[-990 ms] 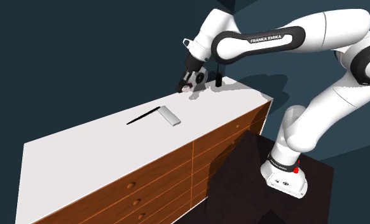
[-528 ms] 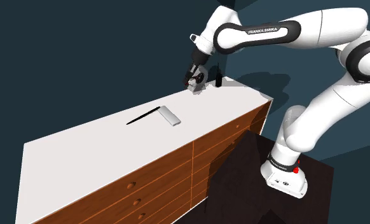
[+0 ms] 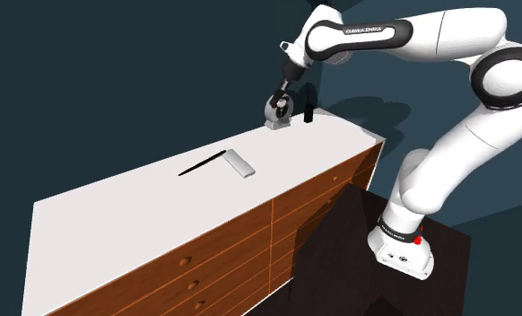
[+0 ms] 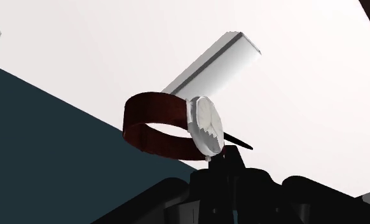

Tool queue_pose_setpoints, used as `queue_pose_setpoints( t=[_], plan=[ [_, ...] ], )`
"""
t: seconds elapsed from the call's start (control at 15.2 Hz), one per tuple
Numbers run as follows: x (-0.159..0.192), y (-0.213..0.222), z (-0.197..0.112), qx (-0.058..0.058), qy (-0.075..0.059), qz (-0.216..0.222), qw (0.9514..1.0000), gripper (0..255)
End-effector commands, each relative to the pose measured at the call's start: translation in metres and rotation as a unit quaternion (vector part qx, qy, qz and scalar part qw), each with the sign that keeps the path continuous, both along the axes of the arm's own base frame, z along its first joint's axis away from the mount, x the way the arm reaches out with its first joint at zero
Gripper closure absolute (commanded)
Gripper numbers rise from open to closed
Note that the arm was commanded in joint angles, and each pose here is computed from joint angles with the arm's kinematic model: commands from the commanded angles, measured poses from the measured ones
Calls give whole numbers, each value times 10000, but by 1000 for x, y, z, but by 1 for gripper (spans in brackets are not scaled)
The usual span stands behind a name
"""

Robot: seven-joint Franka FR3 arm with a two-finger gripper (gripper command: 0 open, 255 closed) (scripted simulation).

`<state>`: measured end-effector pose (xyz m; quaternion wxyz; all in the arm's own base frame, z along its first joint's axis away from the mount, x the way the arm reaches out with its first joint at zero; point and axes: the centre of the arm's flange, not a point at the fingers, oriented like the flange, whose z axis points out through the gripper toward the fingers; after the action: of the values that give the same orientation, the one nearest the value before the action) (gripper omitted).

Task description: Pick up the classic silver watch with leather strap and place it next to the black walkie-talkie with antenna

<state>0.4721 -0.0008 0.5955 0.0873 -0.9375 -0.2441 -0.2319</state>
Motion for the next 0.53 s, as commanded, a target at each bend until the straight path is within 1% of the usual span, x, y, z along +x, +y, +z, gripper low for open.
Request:
queue_pose_setpoints(
  t=[0.0, 0.46],
  plan=[
    [4, -24, -1, -5, -4, 12, 10000, 255],
    [28, -113, -1, -5, -4, 12, 10000, 255]
  ],
)
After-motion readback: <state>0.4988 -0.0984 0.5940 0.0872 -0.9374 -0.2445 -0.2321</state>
